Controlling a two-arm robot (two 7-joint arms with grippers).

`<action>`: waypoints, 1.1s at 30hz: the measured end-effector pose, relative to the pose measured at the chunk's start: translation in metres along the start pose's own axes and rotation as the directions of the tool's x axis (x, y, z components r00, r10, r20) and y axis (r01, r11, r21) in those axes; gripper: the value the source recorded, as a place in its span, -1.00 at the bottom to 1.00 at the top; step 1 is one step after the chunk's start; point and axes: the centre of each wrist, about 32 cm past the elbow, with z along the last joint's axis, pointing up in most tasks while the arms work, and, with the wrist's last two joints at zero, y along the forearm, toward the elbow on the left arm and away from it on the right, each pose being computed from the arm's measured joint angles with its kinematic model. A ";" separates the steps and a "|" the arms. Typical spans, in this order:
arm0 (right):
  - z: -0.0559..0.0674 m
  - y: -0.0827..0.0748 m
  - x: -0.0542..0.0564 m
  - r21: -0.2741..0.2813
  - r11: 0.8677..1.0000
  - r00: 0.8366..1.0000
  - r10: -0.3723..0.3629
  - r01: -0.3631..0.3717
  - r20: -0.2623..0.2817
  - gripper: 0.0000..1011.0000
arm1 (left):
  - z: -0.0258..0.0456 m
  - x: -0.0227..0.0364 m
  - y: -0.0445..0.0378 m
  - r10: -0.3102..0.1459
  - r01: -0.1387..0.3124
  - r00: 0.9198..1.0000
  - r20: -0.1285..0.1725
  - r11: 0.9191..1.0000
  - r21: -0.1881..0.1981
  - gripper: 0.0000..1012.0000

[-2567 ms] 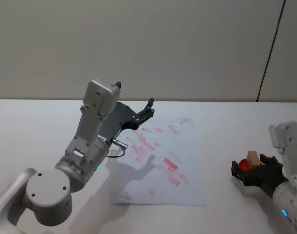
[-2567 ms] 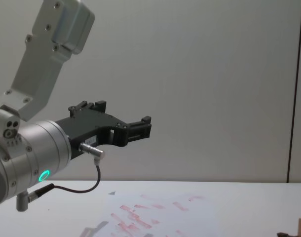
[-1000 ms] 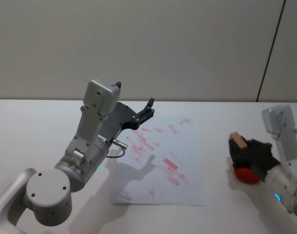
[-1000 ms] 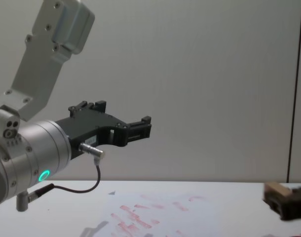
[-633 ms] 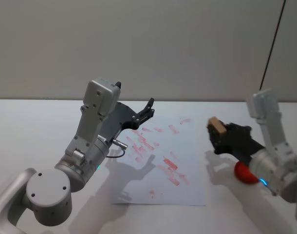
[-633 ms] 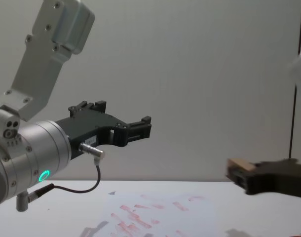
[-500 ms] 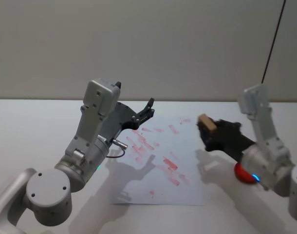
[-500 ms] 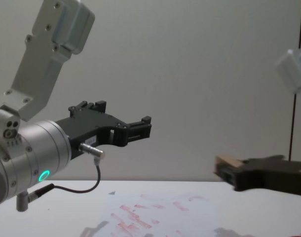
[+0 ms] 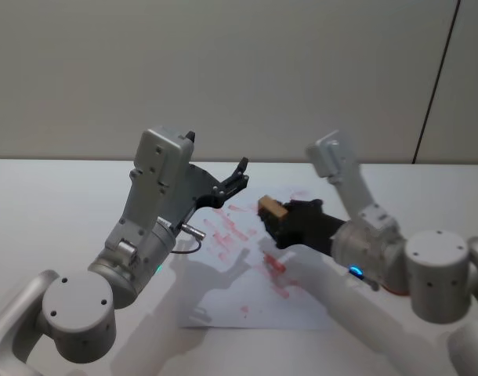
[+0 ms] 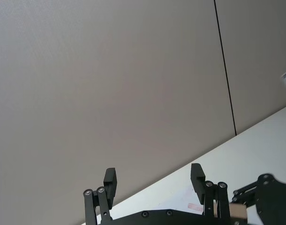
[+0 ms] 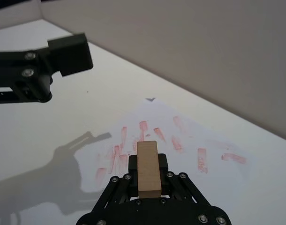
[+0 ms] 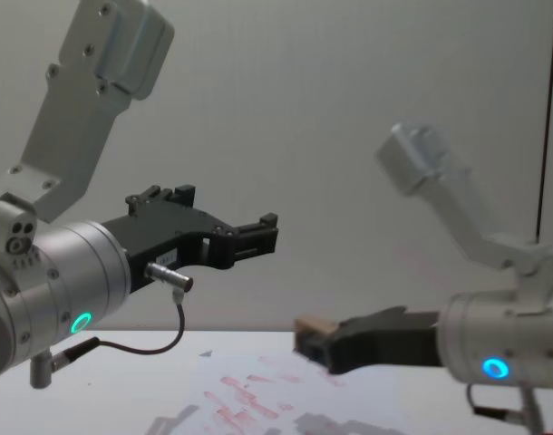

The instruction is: Use the one hand to pick up the stamp and affix it onto the A4 paper.

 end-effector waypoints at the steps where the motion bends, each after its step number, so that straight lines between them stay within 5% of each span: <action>1: 0.000 0.005 -0.001 -0.017 1.000 1.000 0.013 -0.013 0.004 -0.56 | 0.0000 0.0000 0.0000 0.000 0.000 1.000 0.000 1.000 0.000 0.98; 15: -0.010 0.030 -0.004 -0.178 0.982 0.998 0.059 -0.054 0.022 -0.56 | 0.0000 0.0000 0.0000 0.000 0.000 1.000 0.000 1.000 0.000 0.98; 33: -0.014 0.039 -0.004 -0.220 0.973 0.998 0.066 -0.065 0.000 -0.56 | 0.0000 0.0000 0.0000 0.000 0.000 1.000 0.000 1.000 0.000 0.98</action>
